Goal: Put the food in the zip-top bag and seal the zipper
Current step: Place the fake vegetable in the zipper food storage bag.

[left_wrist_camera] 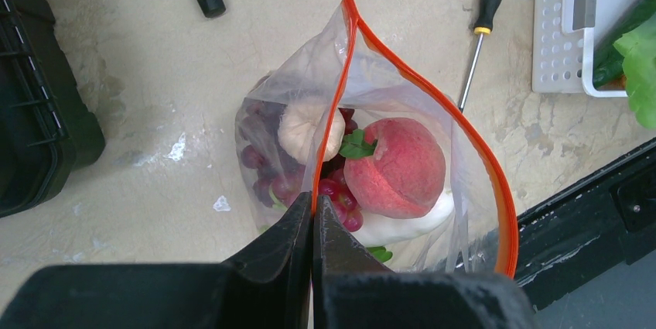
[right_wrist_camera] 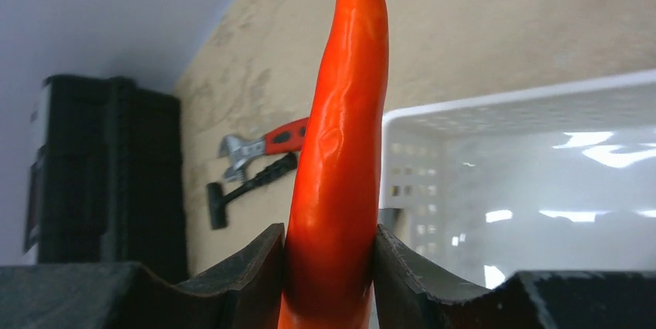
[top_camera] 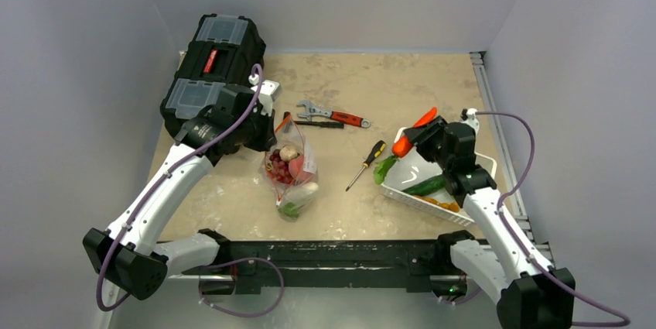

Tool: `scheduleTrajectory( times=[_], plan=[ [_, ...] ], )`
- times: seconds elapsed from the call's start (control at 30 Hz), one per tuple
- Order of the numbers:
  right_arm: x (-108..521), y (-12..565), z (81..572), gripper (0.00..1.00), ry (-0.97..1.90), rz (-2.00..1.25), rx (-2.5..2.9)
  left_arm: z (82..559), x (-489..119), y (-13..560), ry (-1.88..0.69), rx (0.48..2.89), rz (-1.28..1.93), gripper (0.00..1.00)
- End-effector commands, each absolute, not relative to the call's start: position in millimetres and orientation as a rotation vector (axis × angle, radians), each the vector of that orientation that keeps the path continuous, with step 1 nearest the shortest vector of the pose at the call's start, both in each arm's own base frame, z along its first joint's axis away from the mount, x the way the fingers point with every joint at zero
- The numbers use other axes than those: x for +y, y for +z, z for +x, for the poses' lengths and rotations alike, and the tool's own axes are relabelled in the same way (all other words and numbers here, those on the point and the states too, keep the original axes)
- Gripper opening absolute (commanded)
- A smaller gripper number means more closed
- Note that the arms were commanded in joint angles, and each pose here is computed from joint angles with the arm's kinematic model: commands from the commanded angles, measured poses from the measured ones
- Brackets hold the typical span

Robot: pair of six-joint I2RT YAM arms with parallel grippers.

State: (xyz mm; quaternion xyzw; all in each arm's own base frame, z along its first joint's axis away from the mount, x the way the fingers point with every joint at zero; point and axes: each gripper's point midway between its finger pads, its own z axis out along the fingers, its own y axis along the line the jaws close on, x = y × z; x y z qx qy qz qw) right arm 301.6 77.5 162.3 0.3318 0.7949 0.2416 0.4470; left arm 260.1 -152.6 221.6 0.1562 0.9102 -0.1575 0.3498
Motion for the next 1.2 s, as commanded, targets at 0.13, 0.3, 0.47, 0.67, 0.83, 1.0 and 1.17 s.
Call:
scheduleTrajectory(
  times=[0.13, 0.3, 0.47, 0.67, 0.83, 1.0, 1.17],
  plan=[
    [197, 286, 308, 0.0, 1.004, 0.247, 1.717, 263, -153, 228, -0.412, 2.335, 0.416, 0.0],
    [267, 325, 283, 0.0, 1.133, 0.04, 1.629, 263, -153, 228, -0.411, 2.336, 0.415, 0.0],
    [308, 358, 262, 0.0, 1.216, -0.067, 1.516, 263, -153, 228, -0.41, 2.334, 0.415, 0.0],
    [344, 382, 242, 0.0, 1.229, -0.104, 1.412, 263, -152, 230, -0.407, 2.327, 0.413, 0.0],
    [367, 389, 234, 0.0, 1.164, -0.076, 1.356, 263, -152, 230, -0.407, 2.328, 0.412, 0.0],
    [386, 387, 224, 0.0, 1.044, -0.089, 1.318, 263, -152, 230, -0.406, 2.328, 0.412, 0.0],
    [384, 378, 231, 0.0, 0.936, -0.014, 1.297, 263, -151, 230, -0.404, 2.328, 0.413, 0.0]
  ],
)
